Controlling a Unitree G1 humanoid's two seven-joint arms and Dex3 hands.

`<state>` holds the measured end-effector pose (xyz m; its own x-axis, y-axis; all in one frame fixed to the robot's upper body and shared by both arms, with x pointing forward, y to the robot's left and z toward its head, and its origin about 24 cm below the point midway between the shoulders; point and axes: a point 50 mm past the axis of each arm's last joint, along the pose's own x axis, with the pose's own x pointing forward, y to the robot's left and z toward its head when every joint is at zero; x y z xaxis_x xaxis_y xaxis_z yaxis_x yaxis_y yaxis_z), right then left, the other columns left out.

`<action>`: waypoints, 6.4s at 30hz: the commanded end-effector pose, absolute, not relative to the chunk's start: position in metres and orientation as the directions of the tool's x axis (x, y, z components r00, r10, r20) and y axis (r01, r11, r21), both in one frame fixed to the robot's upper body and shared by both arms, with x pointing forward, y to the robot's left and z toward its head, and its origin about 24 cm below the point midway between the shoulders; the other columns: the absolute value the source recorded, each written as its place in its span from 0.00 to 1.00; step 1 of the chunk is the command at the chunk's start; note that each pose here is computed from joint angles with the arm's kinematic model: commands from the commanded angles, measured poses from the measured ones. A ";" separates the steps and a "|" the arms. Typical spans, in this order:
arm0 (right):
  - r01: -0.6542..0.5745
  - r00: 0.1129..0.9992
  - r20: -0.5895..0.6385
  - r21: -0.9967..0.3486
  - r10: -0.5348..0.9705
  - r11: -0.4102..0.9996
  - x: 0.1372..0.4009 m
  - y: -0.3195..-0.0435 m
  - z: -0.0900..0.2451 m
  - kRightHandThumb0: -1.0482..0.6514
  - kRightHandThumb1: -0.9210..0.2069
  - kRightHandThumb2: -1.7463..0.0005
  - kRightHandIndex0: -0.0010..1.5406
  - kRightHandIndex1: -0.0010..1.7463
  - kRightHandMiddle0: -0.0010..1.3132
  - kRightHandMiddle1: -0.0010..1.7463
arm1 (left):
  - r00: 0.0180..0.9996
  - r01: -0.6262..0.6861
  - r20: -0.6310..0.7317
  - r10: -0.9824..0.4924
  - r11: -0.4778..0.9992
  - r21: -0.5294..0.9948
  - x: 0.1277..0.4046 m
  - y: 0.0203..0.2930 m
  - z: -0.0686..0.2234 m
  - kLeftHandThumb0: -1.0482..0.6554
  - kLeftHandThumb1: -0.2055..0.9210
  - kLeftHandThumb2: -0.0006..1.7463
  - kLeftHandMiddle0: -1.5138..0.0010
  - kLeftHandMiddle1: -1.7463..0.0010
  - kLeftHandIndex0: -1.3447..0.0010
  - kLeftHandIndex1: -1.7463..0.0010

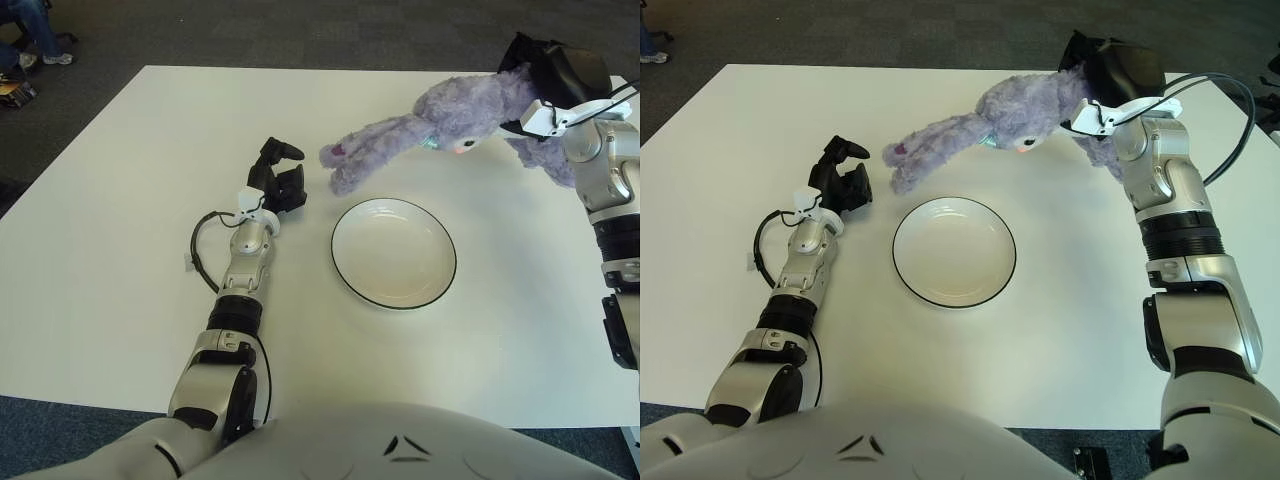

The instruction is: Put the doll into the plate.

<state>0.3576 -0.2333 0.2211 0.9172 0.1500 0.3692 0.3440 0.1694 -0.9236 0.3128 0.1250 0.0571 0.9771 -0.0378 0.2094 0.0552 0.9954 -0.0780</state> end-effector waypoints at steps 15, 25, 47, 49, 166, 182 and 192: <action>0.353 0.880 0.431 -0.874 0.198 0.335 0.352 -0.212 0.231 0.62 0.83 0.06 0.59 0.91 0.49 1.00 | 0.991 0.032 0.135 -0.019 0.995 -0.098 0.304 0.126 0.035 0.38 0.69 0.57 0.24 0.00 0.69 0.00; 0.317 0.865 0.406 -0.898 0.296 0.306 0.333 -0.191 0.233 0.62 0.76 0.09 0.52 0.96 0.45 1.00 | 0.991 0.031 0.133 -0.017 0.994 -0.100 0.305 0.126 0.034 0.38 0.69 0.57 0.24 0.00 0.69 0.00; 0.269 0.830 0.372 -0.920 0.415 0.286 0.309 -0.168 0.224 0.61 0.76 0.10 0.49 1.00 0.49 0.96 | 0.992 0.020 0.124 -0.009 0.996 -0.091 0.309 0.126 0.034 0.38 0.68 0.58 0.24 0.00 0.69 0.00; 0.270 0.824 0.373 -0.920 0.426 0.283 0.305 -0.167 0.223 0.61 0.76 0.09 0.50 1.00 0.49 0.96 | 0.992 0.019 0.124 -0.008 0.996 -0.091 0.310 0.126 0.034 0.38 0.68 0.58 0.24 0.00 0.69 0.00; -0.145 0.683 -0.020 -0.983 0.730 0.109 0.252 -0.148 0.200 0.49 0.64 0.30 0.09 0.60 0.01 0.72 | 0.991 0.027 0.135 -0.013 0.994 -0.102 0.314 0.125 0.035 0.38 0.69 0.57 0.24 0.00 0.69 0.00; -0.133 0.682 -0.027 -0.987 0.731 0.087 0.255 -0.153 0.206 0.43 0.63 0.34 0.10 0.46 0.00 0.64 | 0.990 0.028 0.139 -0.014 0.994 -0.101 0.314 0.125 0.036 0.38 0.68 0.58 0.24 0.00 0.69 0.00; -0.156 0.698 -0.095 -0.988 0.710 0.021 0.257 -0.156 0.216 0.37 0.59 0.39 0.08 0.38 0.00 0.51 | 0.990 0.027 0.141 -0.012 0.994 -0.103 0.314 0.124 0.035 0.38 0.68 0.58 0.24 0.00 0.69 0.00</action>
